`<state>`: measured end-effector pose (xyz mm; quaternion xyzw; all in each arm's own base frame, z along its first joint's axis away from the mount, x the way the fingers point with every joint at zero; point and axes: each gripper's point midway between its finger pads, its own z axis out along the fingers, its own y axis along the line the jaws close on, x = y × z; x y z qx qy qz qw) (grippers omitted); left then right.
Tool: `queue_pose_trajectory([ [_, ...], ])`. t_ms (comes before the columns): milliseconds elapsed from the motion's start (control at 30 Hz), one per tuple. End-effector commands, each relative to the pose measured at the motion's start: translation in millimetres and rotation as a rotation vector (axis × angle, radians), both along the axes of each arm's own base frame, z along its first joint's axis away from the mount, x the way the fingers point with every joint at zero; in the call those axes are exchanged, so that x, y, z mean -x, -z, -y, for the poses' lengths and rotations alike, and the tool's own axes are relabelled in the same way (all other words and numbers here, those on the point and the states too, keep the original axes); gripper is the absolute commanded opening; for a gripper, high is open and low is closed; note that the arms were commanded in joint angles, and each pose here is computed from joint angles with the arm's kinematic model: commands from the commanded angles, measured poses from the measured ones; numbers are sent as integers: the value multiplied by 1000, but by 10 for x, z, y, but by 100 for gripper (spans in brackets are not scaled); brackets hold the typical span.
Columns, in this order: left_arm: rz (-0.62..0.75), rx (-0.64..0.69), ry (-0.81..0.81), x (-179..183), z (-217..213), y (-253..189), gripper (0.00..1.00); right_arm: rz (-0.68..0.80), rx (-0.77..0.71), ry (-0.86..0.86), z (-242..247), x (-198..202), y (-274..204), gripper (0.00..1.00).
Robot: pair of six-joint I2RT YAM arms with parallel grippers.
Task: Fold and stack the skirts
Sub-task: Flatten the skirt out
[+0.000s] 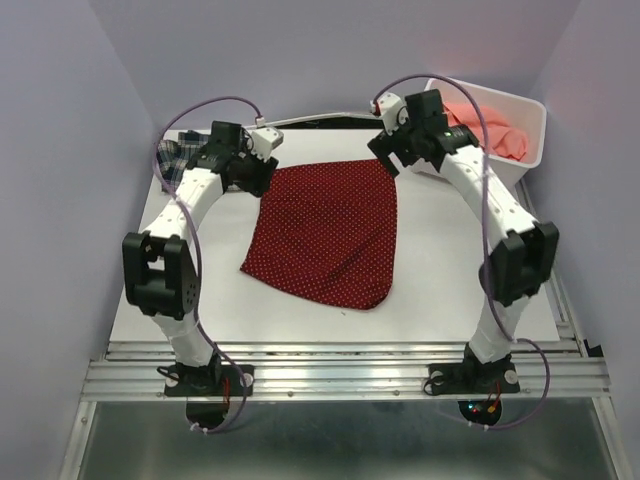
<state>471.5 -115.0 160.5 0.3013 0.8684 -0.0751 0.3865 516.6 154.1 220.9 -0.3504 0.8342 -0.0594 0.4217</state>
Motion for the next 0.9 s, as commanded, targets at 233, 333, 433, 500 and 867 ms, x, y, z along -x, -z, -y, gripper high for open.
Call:
queue_pose_trajectory([
  [233, -129, -76, 366, 1481, 352, 520, 53, -794, -376, -297, -351, 2644, 553, 38],
  [333, -142, -176, 449, 1762, 502, 768, 52, -882, -355, -323, -400, 3014, 728, 34],
  [433, -179, -192, 437, 1827, 484, 899, 52, -890, -297, -343, -453, 3220, 930, 35],
  [500, -209, -201, 418, 1825, 467, 964, 51, -849, -251, -395, -590, 3338, 997, 37],
  [867, -271, -164, 379, 1868, 488, 1054, 52, -694, -96, -447, -722, 3443, 1389, 52],
])
